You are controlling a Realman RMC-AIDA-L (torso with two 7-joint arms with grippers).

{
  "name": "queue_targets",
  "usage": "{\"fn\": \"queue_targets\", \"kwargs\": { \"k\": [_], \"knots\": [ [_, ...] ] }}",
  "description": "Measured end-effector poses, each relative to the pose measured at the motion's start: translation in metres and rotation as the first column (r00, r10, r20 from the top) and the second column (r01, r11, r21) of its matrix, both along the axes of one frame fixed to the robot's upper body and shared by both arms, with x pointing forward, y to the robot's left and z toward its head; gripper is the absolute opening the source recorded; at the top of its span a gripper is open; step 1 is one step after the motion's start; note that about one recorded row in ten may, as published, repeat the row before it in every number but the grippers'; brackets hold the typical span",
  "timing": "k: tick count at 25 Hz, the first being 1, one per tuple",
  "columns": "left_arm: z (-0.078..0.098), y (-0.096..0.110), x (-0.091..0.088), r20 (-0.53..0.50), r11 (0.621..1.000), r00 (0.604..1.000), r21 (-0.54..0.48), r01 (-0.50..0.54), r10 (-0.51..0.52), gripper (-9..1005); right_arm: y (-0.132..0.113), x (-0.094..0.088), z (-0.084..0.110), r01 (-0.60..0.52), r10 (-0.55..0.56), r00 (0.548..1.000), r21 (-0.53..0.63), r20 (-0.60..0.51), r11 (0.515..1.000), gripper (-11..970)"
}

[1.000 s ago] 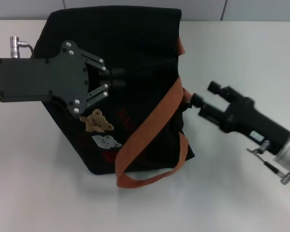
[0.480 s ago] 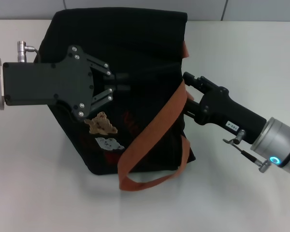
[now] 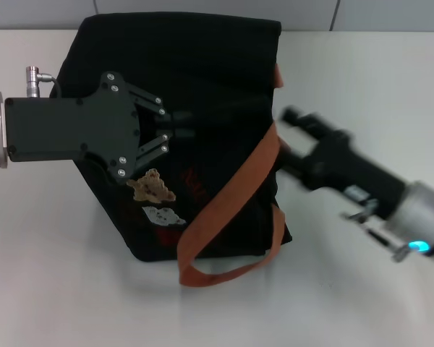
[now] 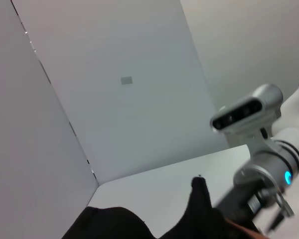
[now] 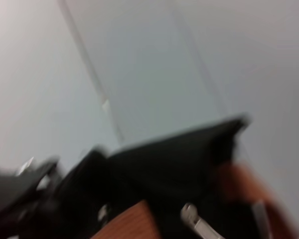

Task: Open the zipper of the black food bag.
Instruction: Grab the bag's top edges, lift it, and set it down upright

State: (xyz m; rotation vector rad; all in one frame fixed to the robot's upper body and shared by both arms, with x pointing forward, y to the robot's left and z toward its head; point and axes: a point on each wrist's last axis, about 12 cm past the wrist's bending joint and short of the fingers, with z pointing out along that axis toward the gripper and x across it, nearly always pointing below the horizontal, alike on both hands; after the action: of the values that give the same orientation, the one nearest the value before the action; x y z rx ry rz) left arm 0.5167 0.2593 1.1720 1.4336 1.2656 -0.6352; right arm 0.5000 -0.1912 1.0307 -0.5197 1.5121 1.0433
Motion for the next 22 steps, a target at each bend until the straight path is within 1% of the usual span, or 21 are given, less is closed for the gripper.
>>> {"fn": "queue_targets", "kwargs": {
  "k": [1,3,4,8,11,14,18,20,22],
  "knots": [
    [0.0,0.0,0.0,0.0,1.0,1.0,0.0,0.0,0.0,93,0.0,0.0,0.0,0.0,0.0,1.0,0.0,0.0,1.0,774],
    [0.0,0.0,0.0,0.0,1.0,1.0,0.0,0.0,0.0,94,0.008,0.002,-0.002,-0.027,0.027,1.0,-0.031,-0.003,0.999,773],
    [0.0,0.0,0.0,0.0,1.0,1.0,-0.001,0.0,0.0,94,0.007,0.0,-0.003,-0.02,0.02,1.0,-0.031,-0.007,0.999,773],
    [-0.003,0.0,0.0,-0.001,1.0,1.0,-0.006,0.002,-0.002,94,-0.012,-0.007,-0.006,0.034,-0.034,0.999,-0.017,-0.002,0.999,772],
    [-0.004,0.0,0.0,-0.004,1.0,1.0,-0.007,0.001,-0.001,93,-0.017,-0.009,-0.006,0.044,-0.044,0.999,-0.017,0.003,0.999,771],
    [-0.005,0.001,0.0,-0.006,1.0,1.0,-0.009,0.001,-0.001,93,-0.019,-0.012,-0.006,0.057,-0.056,0.998,-0.024,0.04,0.998,770],
    [-0.006,0.001,0.0,-0.009,1.0,1.0,-0.013,0.002,-0.002,93,-0.018,-0.017,-0.005,0.093,-0.081,0.983,-0.068,0.166,0.993,769],
    [-0.007,0.001,0.0,-0.011,1.0,1.0,-0.015,0.001,-0.001,92,-0.014,-0.02,-0.006,0.115,-0.084,0.963,-0.108,0.255,0.987,768],
    [-0.007,0.001,0.0,-0.013,1.0,1.0,-0.017,0.001,-0.001,92,-0.009,-0.023,-0.006,0.134,-0.084,0.944,-0.137,0.319,0.982,767]
  ]
}}
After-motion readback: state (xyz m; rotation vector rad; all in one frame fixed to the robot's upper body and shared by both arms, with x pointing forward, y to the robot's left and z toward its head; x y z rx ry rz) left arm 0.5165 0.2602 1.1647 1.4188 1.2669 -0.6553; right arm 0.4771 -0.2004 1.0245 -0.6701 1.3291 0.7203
